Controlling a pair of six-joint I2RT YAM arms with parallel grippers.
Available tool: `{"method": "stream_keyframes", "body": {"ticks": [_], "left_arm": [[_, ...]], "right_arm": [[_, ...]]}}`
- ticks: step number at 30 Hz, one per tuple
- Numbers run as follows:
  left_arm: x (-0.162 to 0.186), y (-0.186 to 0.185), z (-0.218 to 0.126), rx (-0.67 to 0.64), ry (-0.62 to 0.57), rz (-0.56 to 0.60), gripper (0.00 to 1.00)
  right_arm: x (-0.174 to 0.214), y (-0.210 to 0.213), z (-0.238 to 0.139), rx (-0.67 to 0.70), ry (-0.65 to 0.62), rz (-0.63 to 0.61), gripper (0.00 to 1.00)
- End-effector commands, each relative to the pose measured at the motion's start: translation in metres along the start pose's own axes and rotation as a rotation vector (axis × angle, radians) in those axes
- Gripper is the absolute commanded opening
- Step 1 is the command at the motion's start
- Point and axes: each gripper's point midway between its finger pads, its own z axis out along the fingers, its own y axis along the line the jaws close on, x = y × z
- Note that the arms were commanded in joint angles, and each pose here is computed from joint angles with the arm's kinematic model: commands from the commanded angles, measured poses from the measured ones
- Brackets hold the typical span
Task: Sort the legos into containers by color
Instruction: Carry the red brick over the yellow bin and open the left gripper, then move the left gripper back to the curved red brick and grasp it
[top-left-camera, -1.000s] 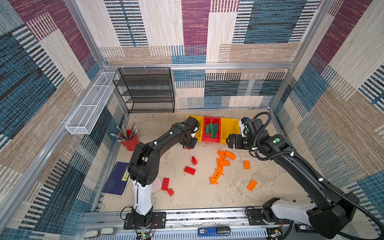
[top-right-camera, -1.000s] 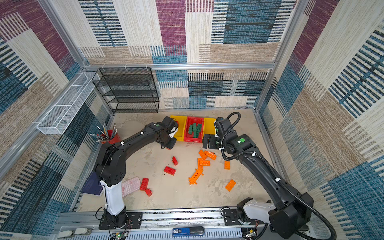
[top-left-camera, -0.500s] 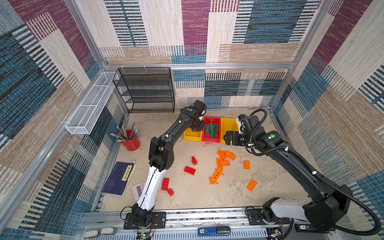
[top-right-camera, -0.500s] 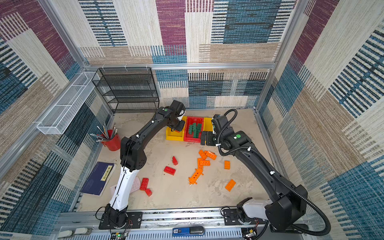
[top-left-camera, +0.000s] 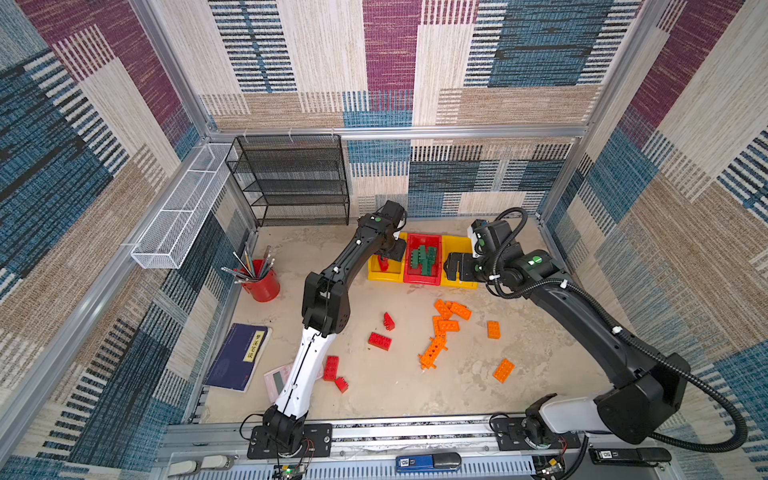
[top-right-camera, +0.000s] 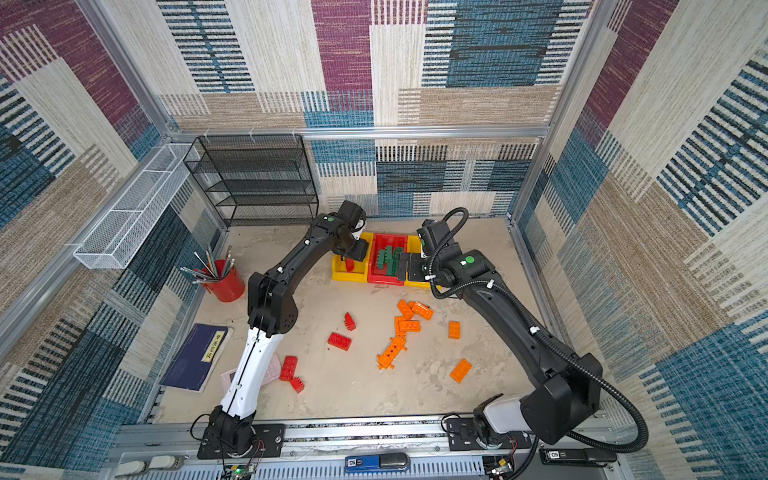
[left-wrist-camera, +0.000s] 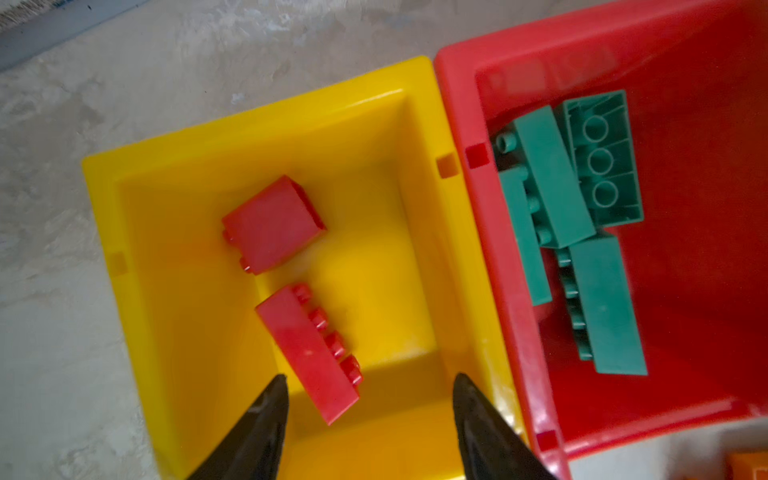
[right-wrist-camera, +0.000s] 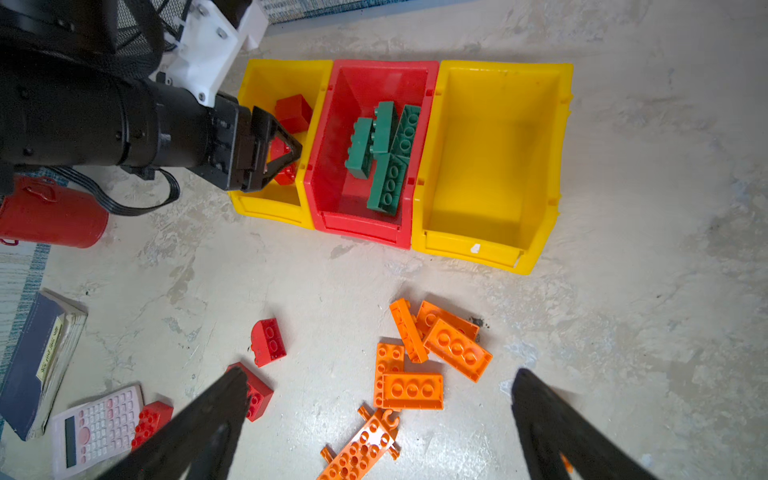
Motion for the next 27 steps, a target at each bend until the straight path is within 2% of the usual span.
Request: {"method": "stream_keyframes", "body": {"ticks": [1,6,9,16,22,27], "left_arm": [[-0.010,-0.003,-0.009,0.016,-0.037,-0.026,0.63],[0.003,-0.004,-0.031,0.032,-0.007,-0.069,0.59],[0.025,0.001,-0.049,-0.021,0.026,-0.108,0.56],[0.110,-0.007,-0.092,-0.091,0.079,-0.229,0.56],[0.185,-0.035,-0.113,-0.056,0.131,-0.341,0.59],[0.212,-0.063,-0.110,-0.036,0.146,-0.384,0.60]], "right_arm": [[-0.004,0.001,-0.004,-0.001,-0.008,-0.005,1.00],[0.000,0.003,-0.004,-0.016,0.001,-0.005,1.00],[0.005,0.003,-0.005,-0.031,0.000,-0.001,1.00],[0.025,0.005,-0.008,-0.097,-0.002,-0.023,1.00],[0.042,0.008,-0.009,-0.147,0.021,-0.040,1.00],[0.048,0.009,-0.012,-0.167,0.022,-0.049,1.00]]}}
